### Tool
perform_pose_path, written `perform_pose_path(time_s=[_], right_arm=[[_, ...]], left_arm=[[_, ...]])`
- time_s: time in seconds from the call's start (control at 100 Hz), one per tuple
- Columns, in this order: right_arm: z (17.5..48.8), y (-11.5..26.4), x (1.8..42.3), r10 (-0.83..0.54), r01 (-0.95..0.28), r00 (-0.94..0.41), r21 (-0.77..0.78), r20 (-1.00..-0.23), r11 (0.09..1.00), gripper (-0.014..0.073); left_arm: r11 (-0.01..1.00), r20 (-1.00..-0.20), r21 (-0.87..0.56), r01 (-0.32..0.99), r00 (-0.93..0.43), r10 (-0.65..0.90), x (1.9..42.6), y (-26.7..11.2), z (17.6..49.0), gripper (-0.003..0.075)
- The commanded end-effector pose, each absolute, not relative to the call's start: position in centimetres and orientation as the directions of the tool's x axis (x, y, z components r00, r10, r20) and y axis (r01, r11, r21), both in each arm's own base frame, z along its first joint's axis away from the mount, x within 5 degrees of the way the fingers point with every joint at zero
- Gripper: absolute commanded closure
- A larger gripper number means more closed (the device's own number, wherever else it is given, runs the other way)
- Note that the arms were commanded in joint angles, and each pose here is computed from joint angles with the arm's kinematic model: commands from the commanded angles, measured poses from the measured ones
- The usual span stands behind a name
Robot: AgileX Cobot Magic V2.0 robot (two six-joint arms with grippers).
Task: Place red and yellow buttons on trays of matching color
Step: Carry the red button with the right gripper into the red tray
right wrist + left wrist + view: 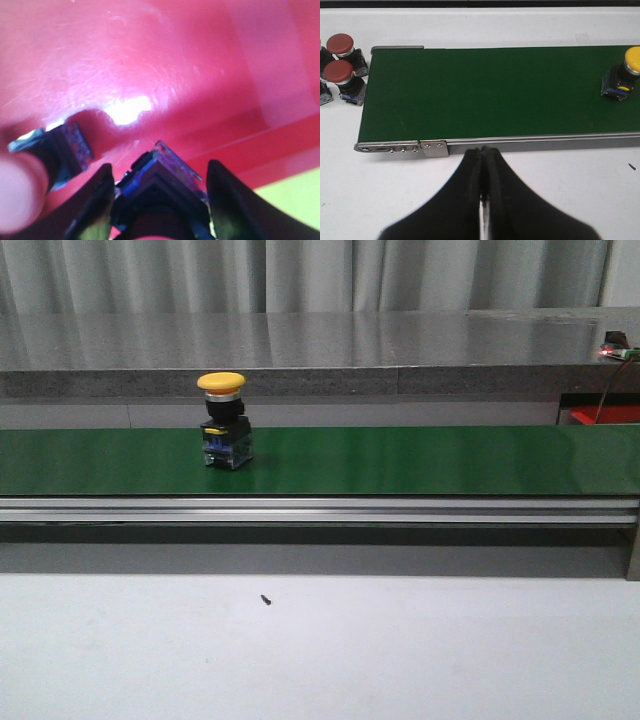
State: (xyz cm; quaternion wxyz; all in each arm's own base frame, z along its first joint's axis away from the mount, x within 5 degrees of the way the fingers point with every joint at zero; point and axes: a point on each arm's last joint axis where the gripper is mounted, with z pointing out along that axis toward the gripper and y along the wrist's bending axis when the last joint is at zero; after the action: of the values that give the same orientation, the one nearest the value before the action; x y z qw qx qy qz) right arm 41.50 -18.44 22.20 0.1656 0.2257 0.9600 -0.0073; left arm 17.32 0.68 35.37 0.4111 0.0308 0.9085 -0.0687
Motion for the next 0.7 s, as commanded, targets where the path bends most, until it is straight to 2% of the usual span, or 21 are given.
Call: perform_pose_path(time_s=[0.0,0.27,0.59,0.64,0.69], right_arm=[[25.1,-18.7,41.9,0.422,0.435,-0.798,0.074,-0.430,0.897,0.0323],[24.1,-19.3,43.4,0.430,0.437,-0.792,0.089,-0.433,0.895,0.0323],[22.2,-19.6,44.4,0.437,0.438,-0.806,0.094,-0.398,0.894,0.0319],[22.4,-19.7,44.4,0.436,0.438,-0.805,0.094,-0.403,0.894,0.0292],[22.4,-19.7,44.4,0.436,0.437,-0.804,0.094,-0.405,0.894,0.0215]], left_arm=[[0.988,-0.812,-0.109,0.108,-0.584,-0.026,17.4,0.5,36.9,0.0740],[0.988,-0.812,-0.109,0.108,-0.584,-0.026,17.4,0.5,36.9,0.0740],[0.988,-0.812,-0.109,0.108,-0.584,-0.026,17.4,0.5,36.9,0.0740],[0.988,-0.812,-0.109,0.108,-0.584,-0.026,17.4,0.5,36.9,0.0740],[0.988,-0.812,-0.109,0.108,-0.584,-0.026,17.4,0.5,36.9,0.0740]])
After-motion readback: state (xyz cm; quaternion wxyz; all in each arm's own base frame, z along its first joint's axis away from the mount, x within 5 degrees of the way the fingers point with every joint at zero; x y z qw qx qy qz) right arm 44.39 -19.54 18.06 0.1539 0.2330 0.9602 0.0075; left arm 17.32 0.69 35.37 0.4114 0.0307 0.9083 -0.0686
